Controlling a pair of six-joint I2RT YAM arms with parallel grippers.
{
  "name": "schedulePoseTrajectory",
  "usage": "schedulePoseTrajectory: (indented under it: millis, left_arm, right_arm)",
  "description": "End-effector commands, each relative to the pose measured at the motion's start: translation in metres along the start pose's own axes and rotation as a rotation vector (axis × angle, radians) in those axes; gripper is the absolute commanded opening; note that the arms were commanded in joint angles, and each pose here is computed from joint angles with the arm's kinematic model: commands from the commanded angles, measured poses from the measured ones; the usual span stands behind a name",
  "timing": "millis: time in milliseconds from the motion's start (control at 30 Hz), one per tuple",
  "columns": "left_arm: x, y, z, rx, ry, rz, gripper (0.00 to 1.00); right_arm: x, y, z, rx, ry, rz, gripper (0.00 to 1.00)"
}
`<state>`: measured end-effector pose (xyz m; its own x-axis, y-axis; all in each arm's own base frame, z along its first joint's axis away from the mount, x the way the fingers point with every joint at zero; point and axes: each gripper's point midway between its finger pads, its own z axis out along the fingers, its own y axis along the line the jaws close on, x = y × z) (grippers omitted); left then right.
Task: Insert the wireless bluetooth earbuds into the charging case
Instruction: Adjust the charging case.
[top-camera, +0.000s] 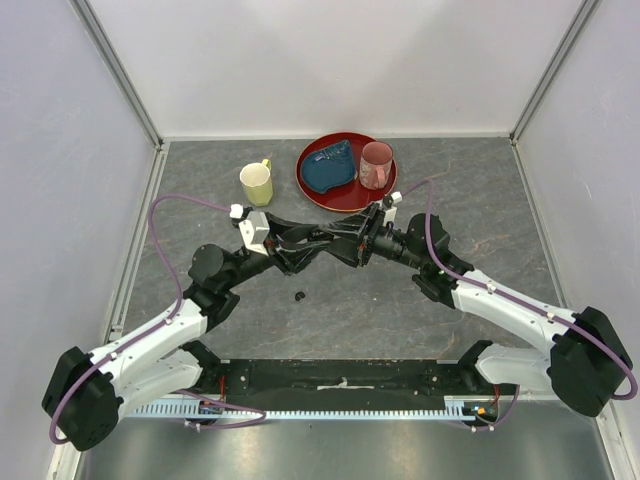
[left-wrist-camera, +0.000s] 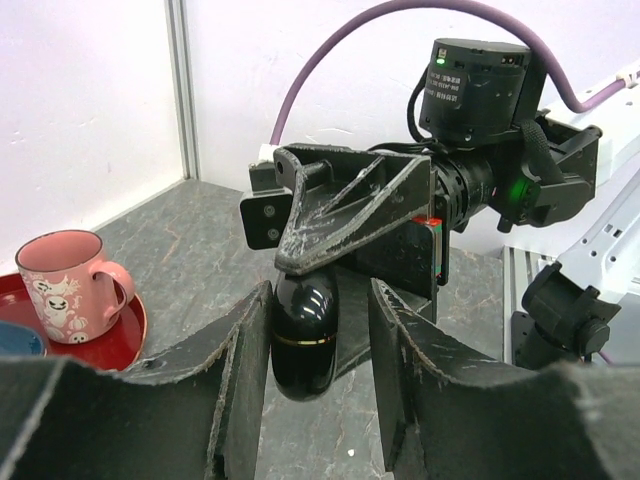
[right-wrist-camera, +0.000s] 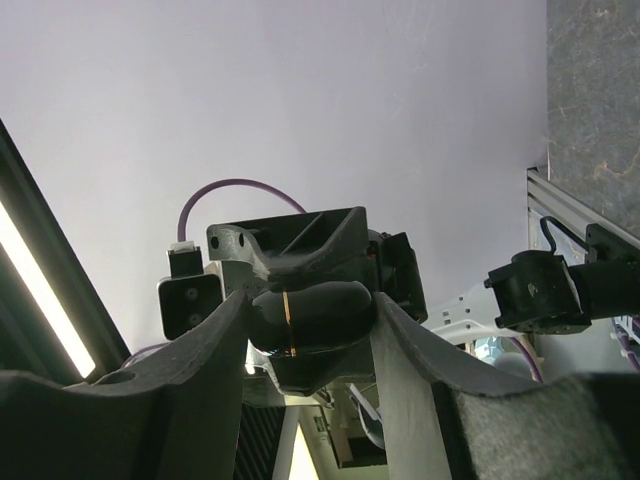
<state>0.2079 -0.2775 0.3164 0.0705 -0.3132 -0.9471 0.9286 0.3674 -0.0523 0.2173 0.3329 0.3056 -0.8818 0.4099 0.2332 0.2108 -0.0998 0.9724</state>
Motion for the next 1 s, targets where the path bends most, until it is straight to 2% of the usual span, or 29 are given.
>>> schedulePoseTrajectory:
  millis: [0, 333, 633, 967]
  left_arm:
    - [-0.002, -0.003, 0.000, 0.007, -0.017, -0.014, 0.49]
    - [0.005, 0.003, 0.001, -0.021, 0.010, -0.012, 0.49]
    - [0.009, 0.006, 0.005, -0.021, 0.010, -0.023, 0.44]
    - [0.004, 0.009, 0.006, -0.041, -0.018, -0.011, 0.31]
  right_arm:
    - [0.008, 0.027, -0.007, -0.106, 0.010, -0.019, 0.22]
    - [0.009, 0.028, -0.007, -0.109, 0.015, -0.020, 0.22]
    - [0.009, 0.028, -0.008, -0.112, 0.017, -0.021, 0.22]
    - [0.009, 0.027, -0.008, -0.111, 0.019, -0.011, 0.22]
